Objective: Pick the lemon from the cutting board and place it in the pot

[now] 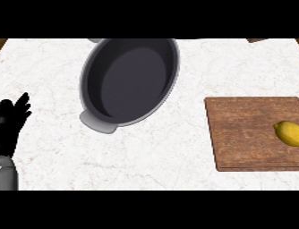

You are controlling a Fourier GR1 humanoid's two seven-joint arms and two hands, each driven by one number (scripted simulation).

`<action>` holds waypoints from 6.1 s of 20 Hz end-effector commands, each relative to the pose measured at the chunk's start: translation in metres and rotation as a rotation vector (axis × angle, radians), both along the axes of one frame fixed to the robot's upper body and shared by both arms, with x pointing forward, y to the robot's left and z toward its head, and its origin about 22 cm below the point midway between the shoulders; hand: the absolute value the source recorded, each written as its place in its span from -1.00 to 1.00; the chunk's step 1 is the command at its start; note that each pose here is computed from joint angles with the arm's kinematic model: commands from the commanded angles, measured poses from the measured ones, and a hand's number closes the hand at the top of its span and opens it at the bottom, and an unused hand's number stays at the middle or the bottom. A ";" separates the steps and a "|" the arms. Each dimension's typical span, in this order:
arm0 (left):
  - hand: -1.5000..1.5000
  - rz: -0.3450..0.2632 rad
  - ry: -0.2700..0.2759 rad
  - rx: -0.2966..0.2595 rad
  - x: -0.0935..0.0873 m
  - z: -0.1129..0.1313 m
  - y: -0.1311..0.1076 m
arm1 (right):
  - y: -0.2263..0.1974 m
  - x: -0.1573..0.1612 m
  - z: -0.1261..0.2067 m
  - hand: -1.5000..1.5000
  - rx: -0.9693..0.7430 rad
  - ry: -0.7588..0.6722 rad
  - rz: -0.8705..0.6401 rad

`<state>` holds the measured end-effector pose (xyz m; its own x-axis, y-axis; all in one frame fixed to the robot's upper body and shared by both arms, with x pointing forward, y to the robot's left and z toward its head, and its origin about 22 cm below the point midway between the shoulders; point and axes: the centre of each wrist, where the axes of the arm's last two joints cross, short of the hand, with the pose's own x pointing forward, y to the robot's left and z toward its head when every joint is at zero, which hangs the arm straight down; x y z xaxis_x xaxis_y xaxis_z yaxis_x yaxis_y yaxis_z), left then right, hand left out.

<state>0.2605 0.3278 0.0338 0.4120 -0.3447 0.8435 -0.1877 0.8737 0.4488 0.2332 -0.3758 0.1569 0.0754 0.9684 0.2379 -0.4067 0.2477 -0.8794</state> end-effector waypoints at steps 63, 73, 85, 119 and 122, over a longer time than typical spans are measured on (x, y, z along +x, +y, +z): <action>0.00 0.017 0.009 -0.009 0.003 -0.010 0.000 | 0.101 0.008 -0.117 1.00 -0.050 -0.228 -0.269; 0.00 0.014 -0.012 -0.002 -0.007 -0.012 -0.003 | 0.142 -0.016 -0.015 1.00 -0.010 -0.739 -0.307; 0.00 -0.012 0.004 0.004 0.006 -0.005 -0.012 | 0.208 -0.060 0.087 1.00 0.192 -1.069 -0.152; 0.00 -0.065 -0.011 -0.011 0.003 -0.005 -0.006 | 0.360 0.145 0.059 -1.00 0.576 -0.524 -0.176; 0.00 -0.059 -0.022 0.005 0.009 -0.005 -0.020 | 0.356 0.149 0.050 -1.00 0.705 -0.591 -0.232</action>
<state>0.2693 0.3188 0.0288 0.3857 -0.3616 0.8488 -0.1530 0.8822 0.4454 0.3776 -0.0198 0.2169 -0.0481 0.6710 0.7399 0.1204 0.7392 -0.6626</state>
